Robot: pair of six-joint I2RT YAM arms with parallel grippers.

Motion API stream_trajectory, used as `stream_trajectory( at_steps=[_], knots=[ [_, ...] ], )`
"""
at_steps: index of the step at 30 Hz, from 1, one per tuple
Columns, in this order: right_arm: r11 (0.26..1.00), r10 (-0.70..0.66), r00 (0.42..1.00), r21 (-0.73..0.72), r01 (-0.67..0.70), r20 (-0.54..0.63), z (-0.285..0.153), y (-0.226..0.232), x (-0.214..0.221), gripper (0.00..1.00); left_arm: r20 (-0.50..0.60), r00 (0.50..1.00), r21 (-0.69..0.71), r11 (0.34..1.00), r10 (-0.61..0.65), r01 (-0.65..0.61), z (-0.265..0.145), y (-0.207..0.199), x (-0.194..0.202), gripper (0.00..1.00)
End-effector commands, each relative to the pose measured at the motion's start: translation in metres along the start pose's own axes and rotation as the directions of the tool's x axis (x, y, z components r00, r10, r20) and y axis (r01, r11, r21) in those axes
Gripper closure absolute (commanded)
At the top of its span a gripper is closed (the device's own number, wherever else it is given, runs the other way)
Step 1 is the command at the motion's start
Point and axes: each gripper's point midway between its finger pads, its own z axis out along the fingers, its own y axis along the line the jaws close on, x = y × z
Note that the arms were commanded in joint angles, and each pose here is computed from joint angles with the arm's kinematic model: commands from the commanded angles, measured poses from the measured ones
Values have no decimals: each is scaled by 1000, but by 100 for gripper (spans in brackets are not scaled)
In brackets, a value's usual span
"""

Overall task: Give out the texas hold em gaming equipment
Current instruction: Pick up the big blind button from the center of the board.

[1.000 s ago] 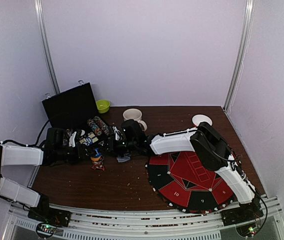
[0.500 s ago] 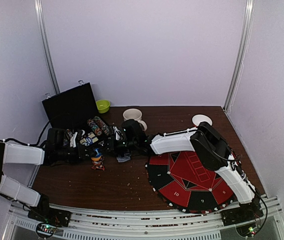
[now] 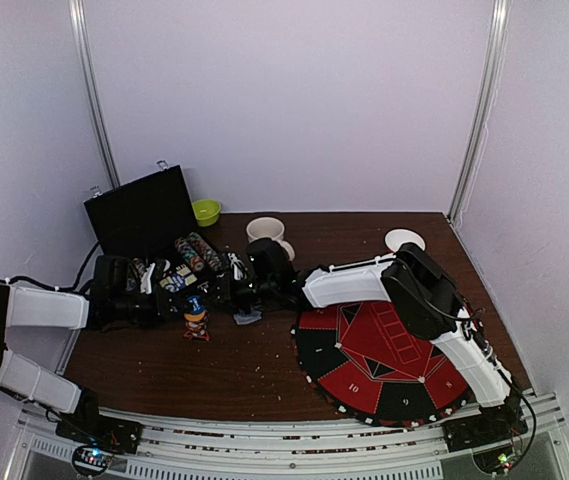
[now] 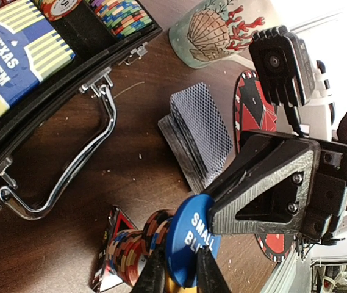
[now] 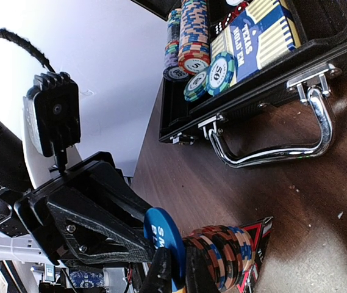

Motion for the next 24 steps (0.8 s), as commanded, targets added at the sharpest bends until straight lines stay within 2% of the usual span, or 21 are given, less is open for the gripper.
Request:
stream_trajectory(
  at_steps=[1,7,24],
  knots=[
    [990,65,997,128,-60,-35,5,-51,22,98,13,998,-9,998,69,-69,-4,-6,-9,100],
    [990,32,999,136,-28,-27,3,-45,17,90,-13,994,-125,986,110,-111,-7,12,-9,100],
    [991,-5,1000,132,6,-7,1,-30,8,90,-74,991,-179,977,108,-120,-5,26,1,100]
  ],
)
